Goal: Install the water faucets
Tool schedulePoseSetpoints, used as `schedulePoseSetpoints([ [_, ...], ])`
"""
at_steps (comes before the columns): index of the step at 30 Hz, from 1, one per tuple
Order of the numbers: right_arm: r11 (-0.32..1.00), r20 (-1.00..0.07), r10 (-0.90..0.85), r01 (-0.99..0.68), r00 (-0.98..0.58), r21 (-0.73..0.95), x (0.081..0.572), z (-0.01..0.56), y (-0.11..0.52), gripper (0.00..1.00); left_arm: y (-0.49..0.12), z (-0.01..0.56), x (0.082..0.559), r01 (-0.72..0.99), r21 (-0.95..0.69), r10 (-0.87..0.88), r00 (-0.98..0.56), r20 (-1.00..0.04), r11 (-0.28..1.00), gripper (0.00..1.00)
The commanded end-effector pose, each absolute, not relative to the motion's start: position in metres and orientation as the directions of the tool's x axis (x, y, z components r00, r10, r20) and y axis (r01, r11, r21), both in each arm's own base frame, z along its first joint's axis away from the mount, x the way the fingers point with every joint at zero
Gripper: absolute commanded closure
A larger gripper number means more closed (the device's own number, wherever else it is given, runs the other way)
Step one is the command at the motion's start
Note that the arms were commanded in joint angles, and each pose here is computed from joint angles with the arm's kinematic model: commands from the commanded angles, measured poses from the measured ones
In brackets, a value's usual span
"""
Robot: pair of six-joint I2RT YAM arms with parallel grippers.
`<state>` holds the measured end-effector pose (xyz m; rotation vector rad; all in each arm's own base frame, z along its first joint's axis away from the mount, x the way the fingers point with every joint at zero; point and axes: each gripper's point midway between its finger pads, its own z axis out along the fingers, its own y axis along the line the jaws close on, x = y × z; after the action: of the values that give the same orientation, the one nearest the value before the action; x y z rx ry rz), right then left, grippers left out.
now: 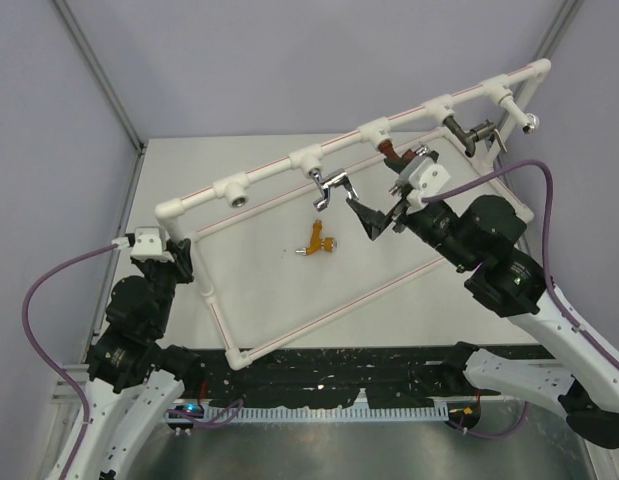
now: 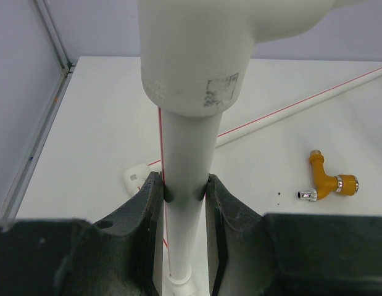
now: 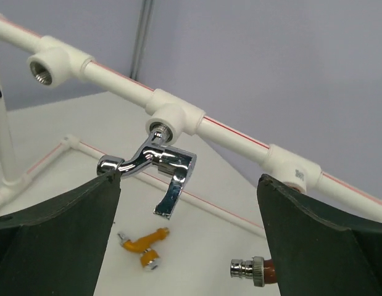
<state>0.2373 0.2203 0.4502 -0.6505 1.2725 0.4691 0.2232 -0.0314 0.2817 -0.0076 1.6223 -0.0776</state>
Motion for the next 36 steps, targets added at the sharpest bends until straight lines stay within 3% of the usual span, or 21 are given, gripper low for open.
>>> schedulePoseSetpoints([
  [1,0.454,-0.703,-0.413,-0.539,0.579,-0.71,0.223,0.441,0.231,0.05,-0.05,0.257,0.221,0.129,-0.048,-0.027,-0.162,-0.986,0.99,1.0],
  [7,0.278,-0.369,-0.677,-0.243,0.637,-0.929,0.225,0.44,0.241,0.05,-0.048,0.255,0.222,0.122,-0.042,-0.021,-0.168,-0.986,0.992,1.0],
  [15,0.159,-0.161,-0.766,-0.059,0.622,-0.985,0.243,0.435,0.26,0.0,-0.049,0.256,0.221,0.128,-0.045,-0.023,-0.162,-0.987,0.991,1.0],
  [17,0.15,-0.123,-0.783,-0.007,0.61,-0.989,0.248,0.437,0.265,0.0,-0.049,0.257,0.221,0.127,-0.045,-0.024,-0.16,-0.987,0.991,1.0],
  [19,0.132,-0.093,-0.786,0.018,0.612,-0.991,0.251,0.436,0.273,0.08,-0.049,0.257,0.221,0.127,-0.045,-0.025,-0.159,-0.987,0.991,1.0],
  [29,0.08,-0.012,-0.817,0.092,0.576,-0.992,0.271,0.432,0.283,0.28,-0.049,0.258,0.22,0.132,-0.048,-0.027,-0.154,-0.988,0.99,1.0],
  [33,0.056,0.009,-0.831,0.1,0.555,-0.993,0.279,0.422,0.287,0.3,-0.049,0.258,0.22,0.13,-0.048,-0.028,-0.152,-0.988,0.99,1.0],
  [36,0.055,0.02,-0.84,0.121,0.541,-0.991,0.285,0.416,0.289,0.4,-0.049,0.258,0.22,0.13,-0.048,-0.028,-0.152,-0.988,0.99,1.0],
])
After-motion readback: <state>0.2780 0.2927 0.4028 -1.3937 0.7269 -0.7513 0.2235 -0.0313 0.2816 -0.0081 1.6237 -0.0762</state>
